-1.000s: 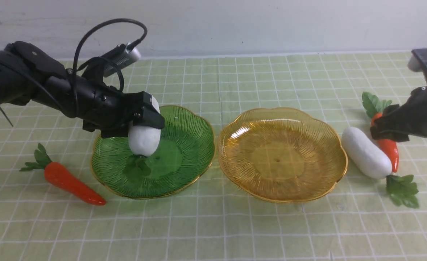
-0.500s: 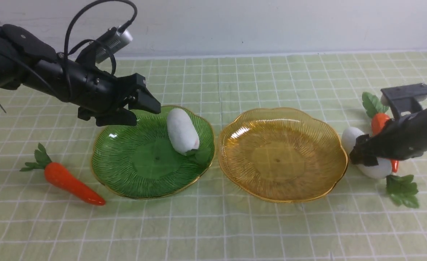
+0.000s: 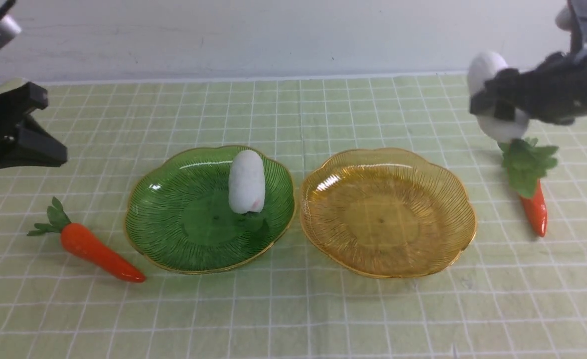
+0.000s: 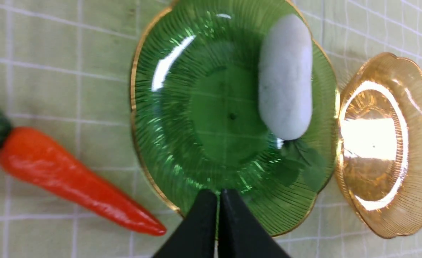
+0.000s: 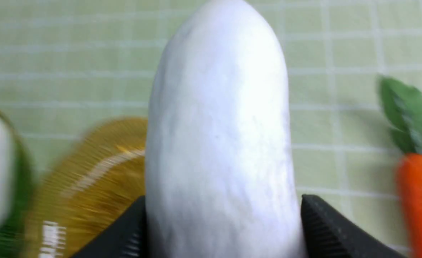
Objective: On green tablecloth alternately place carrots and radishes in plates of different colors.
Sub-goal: 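Place the white radish onto the plate beside the other radish with the right gripper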
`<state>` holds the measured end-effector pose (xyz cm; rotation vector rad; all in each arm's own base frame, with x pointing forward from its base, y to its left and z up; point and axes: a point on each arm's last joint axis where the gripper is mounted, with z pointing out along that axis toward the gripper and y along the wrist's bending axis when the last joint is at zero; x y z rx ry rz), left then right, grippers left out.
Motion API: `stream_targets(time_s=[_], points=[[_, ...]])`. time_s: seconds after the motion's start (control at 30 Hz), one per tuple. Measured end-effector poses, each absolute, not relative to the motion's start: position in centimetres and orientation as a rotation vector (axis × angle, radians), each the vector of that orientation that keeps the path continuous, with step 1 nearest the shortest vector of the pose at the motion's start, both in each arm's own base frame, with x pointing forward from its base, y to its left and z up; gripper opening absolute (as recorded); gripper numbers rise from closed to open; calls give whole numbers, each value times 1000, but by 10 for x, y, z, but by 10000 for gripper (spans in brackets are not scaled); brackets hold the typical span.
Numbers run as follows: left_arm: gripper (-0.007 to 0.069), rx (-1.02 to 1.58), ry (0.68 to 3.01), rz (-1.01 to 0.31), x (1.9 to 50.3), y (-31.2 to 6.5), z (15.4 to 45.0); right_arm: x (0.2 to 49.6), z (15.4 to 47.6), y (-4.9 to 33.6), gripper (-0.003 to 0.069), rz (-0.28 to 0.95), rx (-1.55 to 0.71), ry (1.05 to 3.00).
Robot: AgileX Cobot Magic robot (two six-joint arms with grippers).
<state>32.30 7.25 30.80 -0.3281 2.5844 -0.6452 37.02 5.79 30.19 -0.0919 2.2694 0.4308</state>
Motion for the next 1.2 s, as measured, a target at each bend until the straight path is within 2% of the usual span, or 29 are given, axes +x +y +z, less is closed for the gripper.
stream_targets(time_s=[0.07, 0.17, 0.2, 0.23, 0.27, 0.3, 0.33, 0.47, 0.53, 0.63, 0.73, 0.77, 0.8, 0.83, 0.9, 0.93, 1.0, 1.1, 1.2], points=[[-8, -420, 2590, -527, 304, 81, 305, 371, 306, 110, 459, 581, -196, 2232], [-8, -479, 2611, -446, 298, 86, 294, 374, 298, 167, 459, 676, -359, 2221], [-8, -491, 2615, -440, 297, 86, 291, 374, 293, 179, 459, 694, -392, 2226], [-8, -504, 2636, -431, 296, 87, 284, 378, 286, 213, 459, 735, -477, 2216], [-8, -505, 2638, -430, 296, 87, 283, 379, 288, 217, 459, 742, -485, 2204], [-8, -512, 2651, -438, 297, 87, 278, 383, 277, 250, 459, 778, -563, 2201], [-8, -516, 2655, -447, 299, 87, 276, 385, 273, 267, 459, 800, -601, 2194], [-2, -502, 2671, -455, 302, 88, 270, 396, 257, 312, 459, 868, -709, 2183], [24, -415, 2692, -447, 304, 88, 266, 403, 241, 333, 459, 910, -769, 2203], [87, -323, 2715, -450, 307, 86, 260, 410, 226, 347, 461, 942, -814, 2219], [221, -299, 2739, -477, 312, 81, 251, 415, 219, 354, 512, 959, -843, 2240], [231, -300, 2741, -480, 313, 81, 250, 416, 217, 355, 517, 957, -844, 2245], [321, -310, 2758, -496, 316, 79, 244, 417, 216, 355, 563, 941, -861, 2262], [333, -312, 2759, -498, 316, 79, 243, 417, 217, 354, 568, 934, -866, 2267], [486, -375, 2784, -518, 321, 80, 231, 418, 223, 350, 620, 891, -903, 2292], [507, -389, 2785, -518, 322, 81, 229, 419, 226, 349, 628, 881, -911, 2295], [626, -467, 2767, -495, 331, 86, 215, 423, 243, 339, 642, 831, -923, 2293], [668, -510, 2750, -471, 338, 89, 203, 427, 266, 325, 640, 786, -911, 2318], [662, -560, 2738, -461, 343, 91, 194, 427, 291, 308, 622, 752, -891, 2346]])
